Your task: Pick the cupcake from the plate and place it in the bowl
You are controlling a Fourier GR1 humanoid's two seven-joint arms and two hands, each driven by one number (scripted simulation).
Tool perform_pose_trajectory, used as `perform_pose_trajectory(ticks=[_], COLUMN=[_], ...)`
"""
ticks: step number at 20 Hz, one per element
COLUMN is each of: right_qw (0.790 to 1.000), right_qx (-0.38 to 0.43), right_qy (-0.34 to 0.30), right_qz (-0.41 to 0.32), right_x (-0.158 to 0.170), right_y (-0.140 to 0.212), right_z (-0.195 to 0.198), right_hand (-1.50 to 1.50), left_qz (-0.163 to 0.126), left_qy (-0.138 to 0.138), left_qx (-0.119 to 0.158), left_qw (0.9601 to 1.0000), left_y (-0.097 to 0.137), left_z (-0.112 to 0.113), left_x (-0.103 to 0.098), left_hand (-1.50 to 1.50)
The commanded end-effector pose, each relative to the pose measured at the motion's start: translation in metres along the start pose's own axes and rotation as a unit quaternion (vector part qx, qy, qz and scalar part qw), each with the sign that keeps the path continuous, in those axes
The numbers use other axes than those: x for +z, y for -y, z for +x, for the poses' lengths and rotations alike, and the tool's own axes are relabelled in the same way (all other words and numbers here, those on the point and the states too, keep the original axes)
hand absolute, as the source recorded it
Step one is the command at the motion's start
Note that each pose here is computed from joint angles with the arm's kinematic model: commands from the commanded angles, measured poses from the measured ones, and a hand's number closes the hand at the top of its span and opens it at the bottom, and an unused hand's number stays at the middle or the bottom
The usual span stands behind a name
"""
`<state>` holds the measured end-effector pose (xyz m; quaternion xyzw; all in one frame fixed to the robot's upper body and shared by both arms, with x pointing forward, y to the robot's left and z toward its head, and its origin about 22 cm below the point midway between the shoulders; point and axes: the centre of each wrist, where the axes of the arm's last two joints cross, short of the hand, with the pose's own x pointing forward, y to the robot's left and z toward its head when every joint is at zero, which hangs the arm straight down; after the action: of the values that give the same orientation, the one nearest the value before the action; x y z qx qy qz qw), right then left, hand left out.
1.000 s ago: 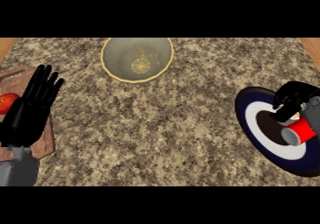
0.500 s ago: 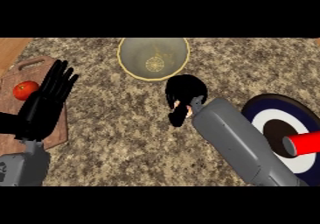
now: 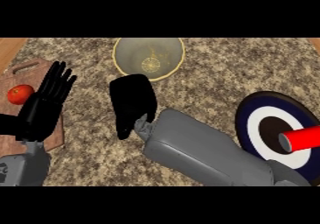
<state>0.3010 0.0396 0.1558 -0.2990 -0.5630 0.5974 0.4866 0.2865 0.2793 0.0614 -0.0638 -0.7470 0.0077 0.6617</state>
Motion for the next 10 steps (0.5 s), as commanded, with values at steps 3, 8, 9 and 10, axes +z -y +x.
perform_pose_trajectory(ticks=[3,8,9,10], right_qw=[0.991,0.981,0.979,0.979], right_qx=[-0.006,-0.012,-0.018,-0.025], right_qy=[-0.048,-0.085,-0.100,-0.104], right_qz=[-0.122,-0.174,-0.176,-0.176], right_x=[0.012,0.013,-0.001,0.006], right_y=[0.041,0.092,0.077,0.089], right_z=[0.042,0.057,0.045,0.051], right_hand=[1.50,1.50,1.50,1.50], left_qz=[0.015,0.023,0.024,0.025], left_qy=[0.001,-0.002,-0.001,0.003], left_qx=[0.002,0.000,-0.004,-0.002], left_qw=[0.9999,0.9997,0.9997,0.9997], left_y=[-0.008,-0.008,-0.011,-0.001], left_z=[-0.007,-0.008,-0.001,-0.014], left_x=[-0.003,0.017,0.005,0.014], left_hand=[0.00,0.00,0.00,0.00])
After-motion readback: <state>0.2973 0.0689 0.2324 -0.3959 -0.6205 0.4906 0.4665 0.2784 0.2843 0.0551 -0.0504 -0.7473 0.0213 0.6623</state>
